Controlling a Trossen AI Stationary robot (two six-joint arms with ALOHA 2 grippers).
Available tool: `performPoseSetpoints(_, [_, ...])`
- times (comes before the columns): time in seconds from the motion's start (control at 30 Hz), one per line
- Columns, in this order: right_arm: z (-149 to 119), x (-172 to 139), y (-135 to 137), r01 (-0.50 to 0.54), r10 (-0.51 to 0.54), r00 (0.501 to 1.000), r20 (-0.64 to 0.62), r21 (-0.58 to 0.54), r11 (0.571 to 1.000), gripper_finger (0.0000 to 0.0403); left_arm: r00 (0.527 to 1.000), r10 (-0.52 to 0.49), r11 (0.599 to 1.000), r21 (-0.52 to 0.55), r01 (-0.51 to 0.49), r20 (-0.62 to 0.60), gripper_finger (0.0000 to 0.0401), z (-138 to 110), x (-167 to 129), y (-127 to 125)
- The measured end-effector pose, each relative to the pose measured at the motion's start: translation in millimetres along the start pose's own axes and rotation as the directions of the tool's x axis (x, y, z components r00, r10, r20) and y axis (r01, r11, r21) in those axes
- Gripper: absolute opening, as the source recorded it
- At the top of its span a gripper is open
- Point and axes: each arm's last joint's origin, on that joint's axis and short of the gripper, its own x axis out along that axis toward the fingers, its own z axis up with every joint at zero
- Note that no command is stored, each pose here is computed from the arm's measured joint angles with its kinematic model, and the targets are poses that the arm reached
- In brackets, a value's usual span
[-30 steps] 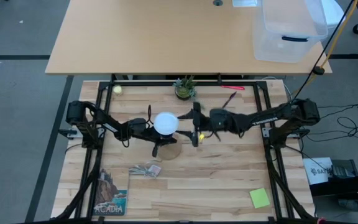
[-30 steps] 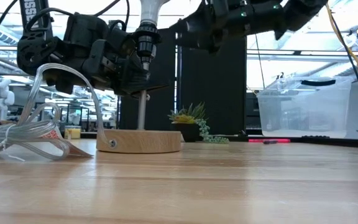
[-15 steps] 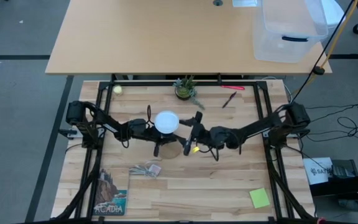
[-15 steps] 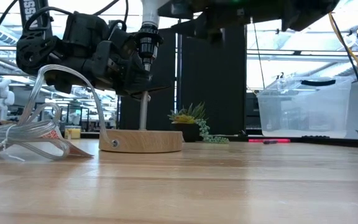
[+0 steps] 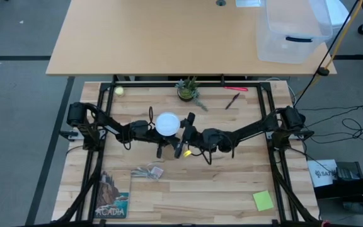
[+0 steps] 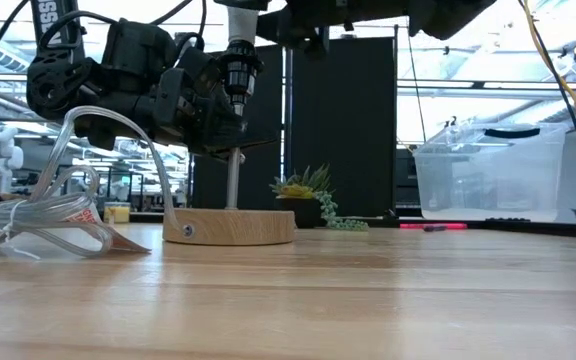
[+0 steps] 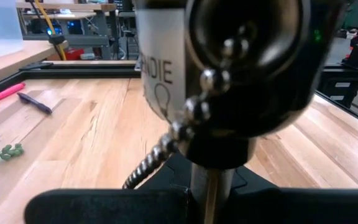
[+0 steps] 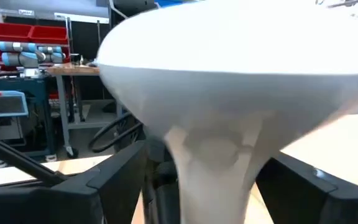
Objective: Screw lightbulb
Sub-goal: Remove the lightbulb from the lamp
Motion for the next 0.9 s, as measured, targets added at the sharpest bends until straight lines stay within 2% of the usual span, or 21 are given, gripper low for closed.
performPoseSetpoints(0.2, [1, 5, -6, 0.006, -0.006, 1.0, -0.001, -0.013, 1.0, 0.0225, 1.0, -0.001, 1.0, 0.0, 0.001, 0.0, 0.0022, 0, 0, 0])
performPoseSetpoints(0.43, [-4, 10, -13, -0.08, 0.081, 0.996, -0.041, 0.026, 0.996, 0.0154, 0.999, -0.036, 0.999, 0.007, 0.036, -0.006, 0.0022, -1, 0, 0])
performPoseSetpoints(0.53, [-4, 10, -15, -0.092, 0.092, 0.994, -0.05, 0.005, 0.996, 0.0153, 0.999, -0.044, 0.999, 0.007, 0.044, -0.007, 0.0022, -1, 0, -1])
performPoseSetpoints(0.7, [-2, 13, -24, -0.195, 0.195, 0.978, -0.07, 0.013, 0.981, 0.0169, 0.993, -0.116, 0.993, 0.015, 0.116, -0.012, 0.0022, -1, 0, -3])
performPoseSetpoints(0.9, [3, 16, -39, -0.315, 0.314, 0.944, -0.103, 0.005, 0.949, 0.015, 0.989, -0.147, 0.989, 0.009, 0.147, -0.018, 0.0022, -2, 0, -4])
